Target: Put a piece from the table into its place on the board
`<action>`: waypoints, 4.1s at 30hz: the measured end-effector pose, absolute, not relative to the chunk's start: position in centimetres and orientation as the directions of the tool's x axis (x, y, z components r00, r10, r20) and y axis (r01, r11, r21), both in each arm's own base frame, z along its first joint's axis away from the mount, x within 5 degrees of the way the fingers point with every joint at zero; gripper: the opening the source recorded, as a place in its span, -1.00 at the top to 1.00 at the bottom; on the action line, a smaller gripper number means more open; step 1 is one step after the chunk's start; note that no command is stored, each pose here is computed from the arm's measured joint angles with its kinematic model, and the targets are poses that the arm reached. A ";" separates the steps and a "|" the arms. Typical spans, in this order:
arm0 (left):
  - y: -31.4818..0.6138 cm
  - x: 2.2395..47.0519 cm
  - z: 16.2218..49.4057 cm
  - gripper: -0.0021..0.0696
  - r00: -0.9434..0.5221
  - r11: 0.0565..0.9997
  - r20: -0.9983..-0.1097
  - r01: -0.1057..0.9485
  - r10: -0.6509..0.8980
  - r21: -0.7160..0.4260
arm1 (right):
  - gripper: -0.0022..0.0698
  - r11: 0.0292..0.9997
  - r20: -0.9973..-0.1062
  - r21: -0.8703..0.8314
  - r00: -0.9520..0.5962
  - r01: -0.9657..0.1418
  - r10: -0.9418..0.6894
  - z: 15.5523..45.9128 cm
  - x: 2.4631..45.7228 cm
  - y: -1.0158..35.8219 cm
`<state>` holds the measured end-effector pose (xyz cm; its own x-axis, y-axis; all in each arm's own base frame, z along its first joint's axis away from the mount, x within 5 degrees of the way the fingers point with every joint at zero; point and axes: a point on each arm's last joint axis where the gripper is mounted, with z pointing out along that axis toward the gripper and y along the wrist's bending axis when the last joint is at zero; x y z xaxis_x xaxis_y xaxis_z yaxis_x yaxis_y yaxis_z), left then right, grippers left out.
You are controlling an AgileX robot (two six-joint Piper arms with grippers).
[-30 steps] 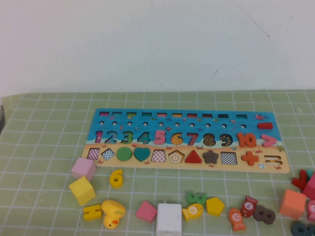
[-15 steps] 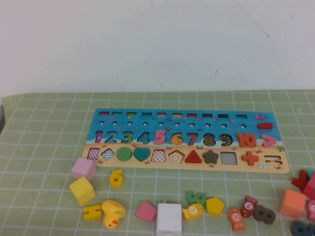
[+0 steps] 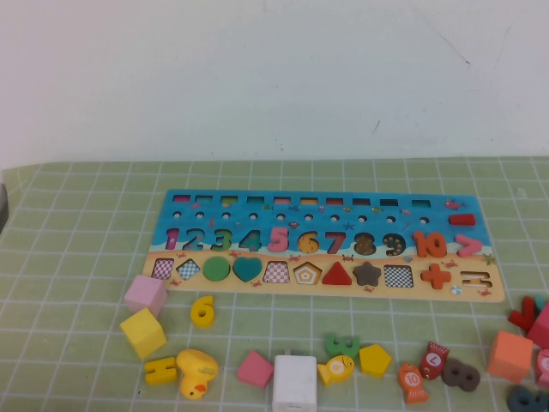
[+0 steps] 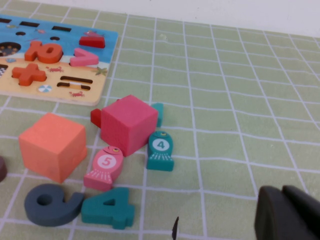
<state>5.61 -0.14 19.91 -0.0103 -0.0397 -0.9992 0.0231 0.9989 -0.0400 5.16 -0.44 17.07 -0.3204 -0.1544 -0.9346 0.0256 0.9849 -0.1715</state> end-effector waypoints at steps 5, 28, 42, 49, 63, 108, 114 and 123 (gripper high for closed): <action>0.0 5.3 22.4 0.95 0.263 0.999 -0.964 0.023 -0.043 -0.038 | 0.95 0.985 -0.935 -0.171 -0.320 0.026 -0.154 17.1 5.2 -0.4; 0.0 2.8 36.8 0.95 0.267 1.000 -0.964 0.012 0.011 0.014 | 0.95 0.985 -0.935 -0.171 -0.320 0.026 -0.154 17.1 5.2 -0.4; -0.5 12.9 35.6 0.95 -0.269 0.996 -0.960 0.022 -0.081 -0.090 | 0.95 0.985 -0.935 -0.171 -0.320 0.026 -0.154 17.1 5.2 -0.4; -1.7 18.5 35.3 0.95 -0.613 0.986 -0.790 0.126 -0.007 -0.107 | 0.95 0.985 -0.935 -0.171 -0.320 0.026 -0.154 17.1 5.2 -0.4; -7.8 26.6 30.8 0.95 -0.764 0.880 -0.604 0.428 0.229 -0.208 | 0.95 0.985 -0.935 -0.171 -0.320 0.026 -0.154 17.1 5.2 -0.4; -16.1 35.2 19.3 -0.02 -0.956 0.975 -0.215 0.215 0.199 -0.056 | 0.95 0.985 -0.935 -0.171 -0.320 0.026 -0.154 17.1 5.2 -0.4; -16.1 35.2 19.3 0.25 -0.957 0.975 -0.215 0.213 0.196 -0.057 | 0.95 0.985 -0.935 -0.171 -0.320 0.026 -0.154 17.1 5.2 -0.4; -16.7 35.8 21.6 0.25 -0.952 0.966 -0.213 0.244 0.221 -0.089 | 0.95 0.985 -0.935 -0.171 -0.320 0.026 -0.154 17.1 5.2 -0.4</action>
